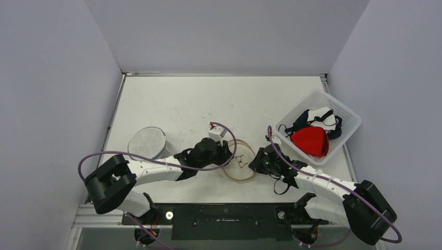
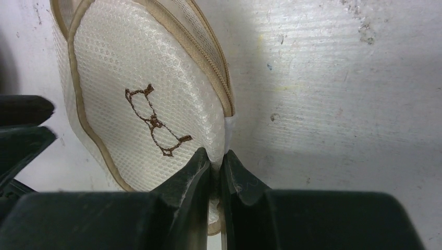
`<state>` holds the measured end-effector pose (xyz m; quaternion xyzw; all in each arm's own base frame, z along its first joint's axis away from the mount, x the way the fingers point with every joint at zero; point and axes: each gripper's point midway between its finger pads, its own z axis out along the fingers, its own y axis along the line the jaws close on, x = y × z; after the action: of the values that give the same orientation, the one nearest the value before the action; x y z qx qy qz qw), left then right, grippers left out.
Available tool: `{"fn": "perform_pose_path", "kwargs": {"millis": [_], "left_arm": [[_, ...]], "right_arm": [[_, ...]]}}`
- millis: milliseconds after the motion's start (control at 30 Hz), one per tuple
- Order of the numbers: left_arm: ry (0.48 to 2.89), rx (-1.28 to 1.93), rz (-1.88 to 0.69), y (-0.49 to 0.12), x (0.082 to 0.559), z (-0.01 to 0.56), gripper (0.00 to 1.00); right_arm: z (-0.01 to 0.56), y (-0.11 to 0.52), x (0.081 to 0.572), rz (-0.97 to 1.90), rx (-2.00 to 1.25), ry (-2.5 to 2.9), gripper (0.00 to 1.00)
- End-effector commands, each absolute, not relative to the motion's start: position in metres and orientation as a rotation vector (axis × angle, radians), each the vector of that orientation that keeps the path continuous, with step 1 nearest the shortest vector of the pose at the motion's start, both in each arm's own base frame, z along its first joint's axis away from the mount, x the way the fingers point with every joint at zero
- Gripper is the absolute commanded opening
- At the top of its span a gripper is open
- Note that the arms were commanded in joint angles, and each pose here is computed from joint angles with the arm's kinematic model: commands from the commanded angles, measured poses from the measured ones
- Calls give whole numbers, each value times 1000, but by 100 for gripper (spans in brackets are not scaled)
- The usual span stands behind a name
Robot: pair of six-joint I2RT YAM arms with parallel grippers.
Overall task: Unzip the laundry bag and remove the bra
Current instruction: Close the laundry bag at the center of the board.
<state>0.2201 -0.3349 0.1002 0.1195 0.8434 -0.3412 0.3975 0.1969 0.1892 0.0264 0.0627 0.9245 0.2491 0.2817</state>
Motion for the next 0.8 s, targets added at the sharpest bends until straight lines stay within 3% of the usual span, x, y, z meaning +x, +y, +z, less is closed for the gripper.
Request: {"fn": "perform_pose_path", "kwargs": {"millis": [0, 100, 267, 400, 533, 767], "left_arm": [[2088, 325, -786, -347, 241, 103, 22], [2125, 313, -731, -341, 244, 85, 18], [2124, 282, -736, -336, 242, 80, 17], [2121, 273, -725, -333, 242, 82, 16], [2121, 260, -692, -326, 244, 80, 15], [2145, 213, -585, -310, 250, 63, 11]], "right_arm": [[43, 196, 209, 674, 184, 2423, 7], [51, 200, 209, 702, 176, 2402, 20], [72, 198, 209, 716, 155, 2352, 52], [91, 189, 209, 698, 136, 2297, 61], [107, 193, 206, 779, 79, 2212, 59], [105, 235, 205, 925, -39, 2173, 38]]}}
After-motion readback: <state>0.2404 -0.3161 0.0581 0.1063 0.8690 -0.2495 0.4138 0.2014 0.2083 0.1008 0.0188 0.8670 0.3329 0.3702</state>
